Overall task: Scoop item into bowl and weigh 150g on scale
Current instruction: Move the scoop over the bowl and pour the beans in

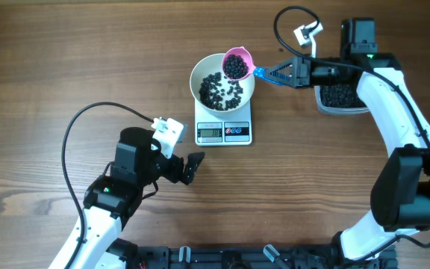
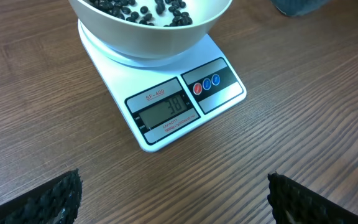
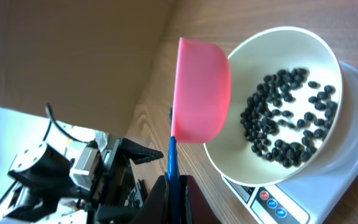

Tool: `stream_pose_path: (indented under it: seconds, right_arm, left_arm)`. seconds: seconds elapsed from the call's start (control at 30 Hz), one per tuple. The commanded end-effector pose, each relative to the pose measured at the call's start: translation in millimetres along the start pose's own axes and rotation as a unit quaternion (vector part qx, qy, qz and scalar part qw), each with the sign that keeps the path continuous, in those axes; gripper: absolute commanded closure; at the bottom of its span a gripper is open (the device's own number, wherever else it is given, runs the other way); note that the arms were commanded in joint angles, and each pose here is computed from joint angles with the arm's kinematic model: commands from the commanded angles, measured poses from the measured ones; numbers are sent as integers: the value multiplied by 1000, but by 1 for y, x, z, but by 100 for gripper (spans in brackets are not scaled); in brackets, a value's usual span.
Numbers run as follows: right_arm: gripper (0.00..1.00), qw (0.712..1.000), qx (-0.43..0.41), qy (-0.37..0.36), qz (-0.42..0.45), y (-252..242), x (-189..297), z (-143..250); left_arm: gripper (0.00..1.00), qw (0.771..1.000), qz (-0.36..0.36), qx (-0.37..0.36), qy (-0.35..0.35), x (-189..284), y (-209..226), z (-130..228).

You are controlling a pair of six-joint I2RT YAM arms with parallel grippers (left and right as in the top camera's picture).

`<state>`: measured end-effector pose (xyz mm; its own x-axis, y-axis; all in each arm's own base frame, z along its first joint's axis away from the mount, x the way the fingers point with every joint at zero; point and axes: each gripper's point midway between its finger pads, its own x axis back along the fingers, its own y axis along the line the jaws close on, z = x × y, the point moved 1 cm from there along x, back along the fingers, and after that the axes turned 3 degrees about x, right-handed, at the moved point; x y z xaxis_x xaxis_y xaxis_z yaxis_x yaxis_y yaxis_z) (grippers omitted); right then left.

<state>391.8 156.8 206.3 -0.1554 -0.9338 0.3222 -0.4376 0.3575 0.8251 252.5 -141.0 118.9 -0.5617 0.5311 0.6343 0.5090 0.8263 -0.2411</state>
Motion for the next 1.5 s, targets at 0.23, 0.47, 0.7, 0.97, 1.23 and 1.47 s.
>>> stream_pose_path:
  seconds: [0.23,0.47,0.7,0.97,1.23,1.47]
  right_arm:
    - [96,988,-13,6,154,-37,-27,-3]
    - [96,974,44,17,220,-39,-55,-2]
    - [96,947,132,23,292,-21,-67,-20]
    - [96,893,220,62,387,-5,-74,-11]
    - [96,805,322,60,494,20,-64,-19]
    - [96,706,419,92,563,40,-65,-18]
  left_arm:
    - [0,1000,-1,-10,-11,2,-1,-9]
    - [0,1000,-1,-10,-11,2,-1,-9]
    - [0,1000,-1,-10,-11,2,-1,-9]
    - [0,1000,-1,-10,-11,2,-1,-9]
    - [0,1000,-1,-10,-11,2,-1,-9]
    - [0,1000,-1,-10,-11,2,-1,-9]
